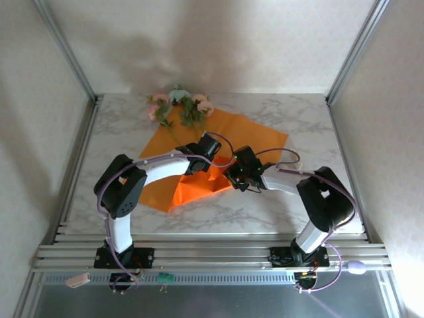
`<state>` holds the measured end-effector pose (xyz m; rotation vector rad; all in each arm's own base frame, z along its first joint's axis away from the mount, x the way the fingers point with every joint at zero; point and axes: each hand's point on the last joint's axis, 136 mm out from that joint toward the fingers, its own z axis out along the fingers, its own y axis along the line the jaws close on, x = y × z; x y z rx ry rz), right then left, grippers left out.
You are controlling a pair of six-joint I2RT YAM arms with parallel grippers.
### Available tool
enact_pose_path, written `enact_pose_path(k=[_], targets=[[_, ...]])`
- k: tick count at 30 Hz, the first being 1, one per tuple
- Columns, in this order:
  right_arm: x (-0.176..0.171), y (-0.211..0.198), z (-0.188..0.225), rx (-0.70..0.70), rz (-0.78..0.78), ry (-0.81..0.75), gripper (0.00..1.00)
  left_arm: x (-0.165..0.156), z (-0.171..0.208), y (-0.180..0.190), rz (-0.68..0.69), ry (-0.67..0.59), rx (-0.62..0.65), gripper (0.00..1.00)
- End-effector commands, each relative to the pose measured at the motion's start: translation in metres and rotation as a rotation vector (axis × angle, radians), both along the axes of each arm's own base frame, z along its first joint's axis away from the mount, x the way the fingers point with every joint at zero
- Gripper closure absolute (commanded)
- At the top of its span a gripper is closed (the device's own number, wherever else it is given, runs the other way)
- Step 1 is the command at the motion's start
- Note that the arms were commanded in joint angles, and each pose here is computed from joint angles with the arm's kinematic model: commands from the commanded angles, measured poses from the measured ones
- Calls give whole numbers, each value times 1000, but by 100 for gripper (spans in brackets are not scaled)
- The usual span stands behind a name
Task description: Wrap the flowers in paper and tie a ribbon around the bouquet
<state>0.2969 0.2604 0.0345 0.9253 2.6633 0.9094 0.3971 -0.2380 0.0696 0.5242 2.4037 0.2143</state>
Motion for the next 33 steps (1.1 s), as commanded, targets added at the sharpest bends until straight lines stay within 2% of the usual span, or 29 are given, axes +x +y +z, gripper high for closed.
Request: enact_pose_path(k=[1, 3, 4, 8, 10, 11, 13, 15, 17, 19, 23, 26, 29, 33], targets=[[10, 2, -6, 10, -23, -6, 69, 12, 10, 5, 31, -50, 9, 100], [8, 1, -14, -8, -32, 25, 70, 12, 16, 6, 48, -59, -8, 100], [7, -2, -18, -17, -44, 44, 70, 13, 24, 7, 72, -69, -23, 96], [-2, -6, -31, -17, -87, 101, 70, -1, 75, 16, 209, -90, -165, 51], [-6, -9, -36, -18, -107, 129, 70, -18, 103, 41, 363, -86, -269, 38], [-8, -10, -39, -15, -119, 143, 70, -31, 113, 56, 457, -54, -353, 36], [-10, -11, -44, -8, -137, 170, 70, -61, 118, 78, 615, 23, -509, 34], [-11, -10, -46, -4, -145, 180, 70, -96, 107, 98, 798, 119, -659, 36], [-12, -11, -46, -12, -147, 189, 70, -131, 82, 121, 1005, 209, -807, 40], [-13, -12, -46, -16, -150, 197, 71, -152, 53, 134, 1141, 274, -942, 41], [-18, -17, -46, -44, -145, 220, 71, -182, 2, 158, 1398, 345, -1112, 37], [-21, -17, -46, -43, -141, 227, 71, -184, -17, 157, 1480, 352, -1270, 37], [-22, -17, -47, -39, -139, 234, 71, -185, -28, 168, 1520, 311, -1255, 36], [-19, -13, -44, -27, -126, 230, 71, -186, -37, 167, 1520, 307, -1312, 36]])
